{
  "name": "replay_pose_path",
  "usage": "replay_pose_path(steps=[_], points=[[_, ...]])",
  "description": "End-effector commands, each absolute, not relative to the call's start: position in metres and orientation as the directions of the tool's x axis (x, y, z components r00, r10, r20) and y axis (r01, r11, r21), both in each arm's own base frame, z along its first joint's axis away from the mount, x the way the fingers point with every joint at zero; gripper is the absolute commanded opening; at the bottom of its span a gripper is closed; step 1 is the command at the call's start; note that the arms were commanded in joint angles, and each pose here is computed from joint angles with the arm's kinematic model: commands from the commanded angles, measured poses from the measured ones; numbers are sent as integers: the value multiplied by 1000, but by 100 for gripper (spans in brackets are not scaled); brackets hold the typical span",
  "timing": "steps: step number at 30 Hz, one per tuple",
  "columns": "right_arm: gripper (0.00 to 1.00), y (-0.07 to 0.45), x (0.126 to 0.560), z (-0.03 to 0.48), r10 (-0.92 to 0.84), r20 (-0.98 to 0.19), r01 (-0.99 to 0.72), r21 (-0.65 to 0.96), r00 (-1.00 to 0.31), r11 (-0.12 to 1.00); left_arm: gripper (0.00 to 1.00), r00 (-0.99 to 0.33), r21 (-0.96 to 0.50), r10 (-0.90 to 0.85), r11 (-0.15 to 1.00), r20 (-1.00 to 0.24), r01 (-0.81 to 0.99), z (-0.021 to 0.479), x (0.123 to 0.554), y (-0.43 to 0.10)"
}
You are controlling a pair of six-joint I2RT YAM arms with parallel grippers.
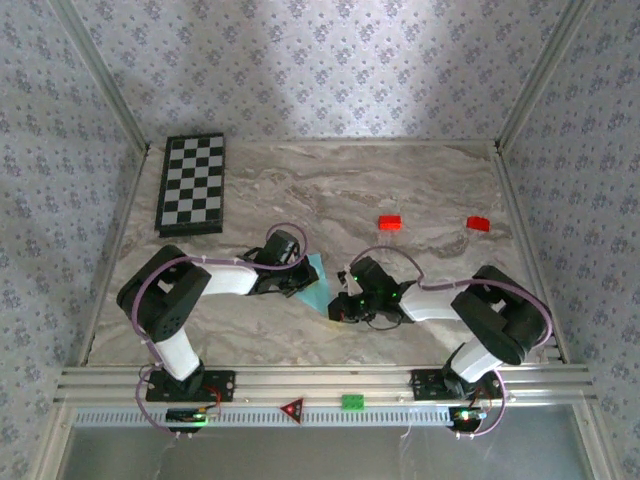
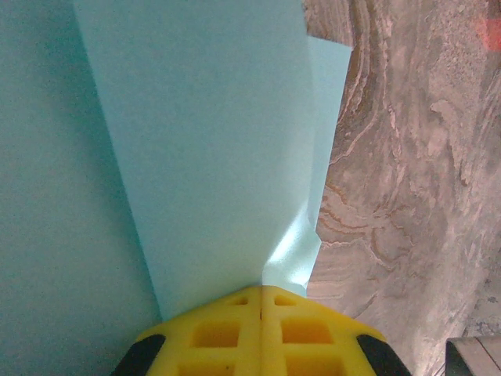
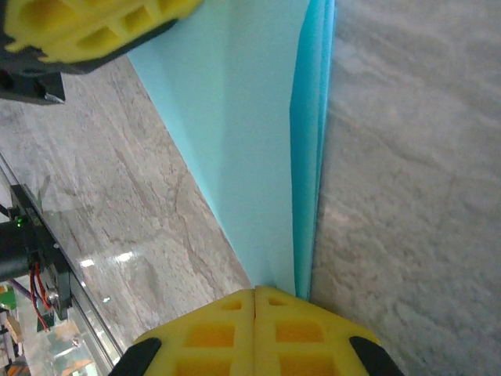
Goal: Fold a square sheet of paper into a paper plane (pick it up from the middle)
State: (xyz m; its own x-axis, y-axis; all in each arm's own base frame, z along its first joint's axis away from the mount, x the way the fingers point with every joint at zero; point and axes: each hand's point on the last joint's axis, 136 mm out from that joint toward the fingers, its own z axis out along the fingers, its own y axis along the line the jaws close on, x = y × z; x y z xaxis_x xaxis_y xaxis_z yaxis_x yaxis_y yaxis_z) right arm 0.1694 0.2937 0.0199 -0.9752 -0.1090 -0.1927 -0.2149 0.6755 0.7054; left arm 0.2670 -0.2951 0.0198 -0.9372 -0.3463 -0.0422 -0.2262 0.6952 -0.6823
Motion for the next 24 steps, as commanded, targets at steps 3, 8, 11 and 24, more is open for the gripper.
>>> replay_pose_path(steps=[3,8,11,24], points=[[1,267,136,0,-131,-77,-148,664,-988,733,0,-922,-557,-386,768,-8,-317,-16,249,-265],[1,278,147,40,-99,-144,-174,732,-985,659,0,-924,-564,-381,766,-12,-309,-13,249,-266],[0,279,165,67,-64,-214,-205,740,-975,641,0,-924,-570,-381,763,-15,-306,-11,250,-267],[0,321,214,57,-138,-148,-202,690,-979,695,0,-927,-574,-375,763,-20,-296,-8,252,-271]])
